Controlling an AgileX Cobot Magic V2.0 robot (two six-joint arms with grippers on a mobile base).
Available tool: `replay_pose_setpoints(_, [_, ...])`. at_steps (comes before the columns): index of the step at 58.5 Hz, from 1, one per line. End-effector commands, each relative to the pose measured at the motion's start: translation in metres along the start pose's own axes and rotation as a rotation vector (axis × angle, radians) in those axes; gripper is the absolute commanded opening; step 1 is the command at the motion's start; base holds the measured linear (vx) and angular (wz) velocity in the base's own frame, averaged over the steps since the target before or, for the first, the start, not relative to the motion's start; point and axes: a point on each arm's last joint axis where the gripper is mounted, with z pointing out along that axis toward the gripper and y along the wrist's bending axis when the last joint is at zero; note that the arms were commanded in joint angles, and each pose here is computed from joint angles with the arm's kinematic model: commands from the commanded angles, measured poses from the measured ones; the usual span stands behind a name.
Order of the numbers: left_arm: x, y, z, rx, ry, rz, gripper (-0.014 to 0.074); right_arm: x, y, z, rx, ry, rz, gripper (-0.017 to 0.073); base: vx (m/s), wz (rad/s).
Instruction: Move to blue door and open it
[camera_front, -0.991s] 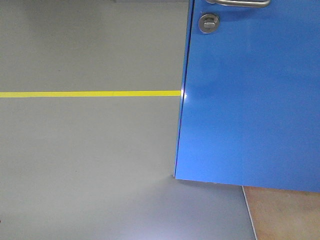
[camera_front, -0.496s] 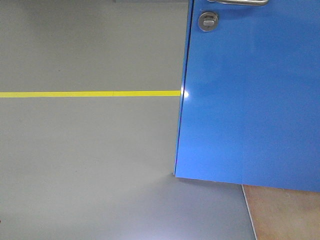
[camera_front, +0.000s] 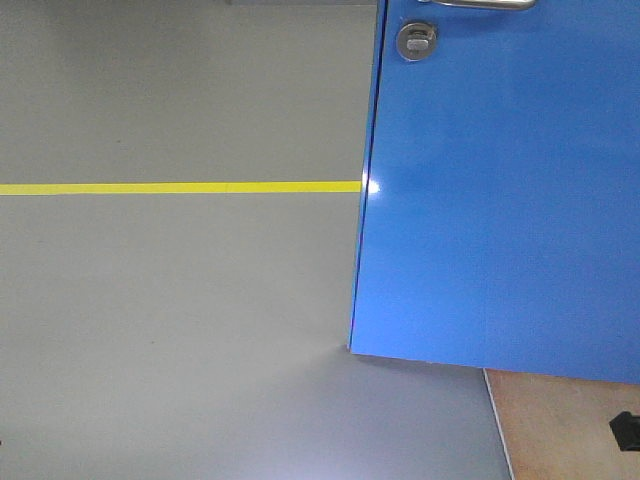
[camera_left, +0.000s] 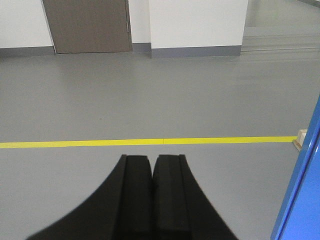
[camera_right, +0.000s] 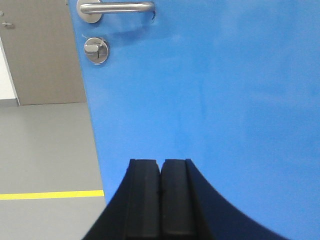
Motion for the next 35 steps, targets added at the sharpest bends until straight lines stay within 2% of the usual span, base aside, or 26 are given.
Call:
replay_pose_setpoints(1, [-0.0168, 0.0002, -0.0041, 0.002, -0.125, -0.010, 0.0073, -0.0065, 0.0008, -0.0014, -0.010, -0.082, -0.008, 0.0012, 0.00, 0.00])
replay_pose_setpoints(4, [-0.0168, 0.0002, -0.0041, 0.002, -0.125, -0.010, 0.0073, -0.0059, 0.0008, -0.0013, -0.012, -0.075, 0.021, 0.0012, 0.00, 0.00])
replay_pose_setpoints(35, [-0.0168, 0.0002, -0.0041, 0.002, -0.125, -0.010, 0.0073, -0.0060, 0.0008, -0.0013, -0.011, -0.076, 0.014, 0.0012, 0.00, 0.00])
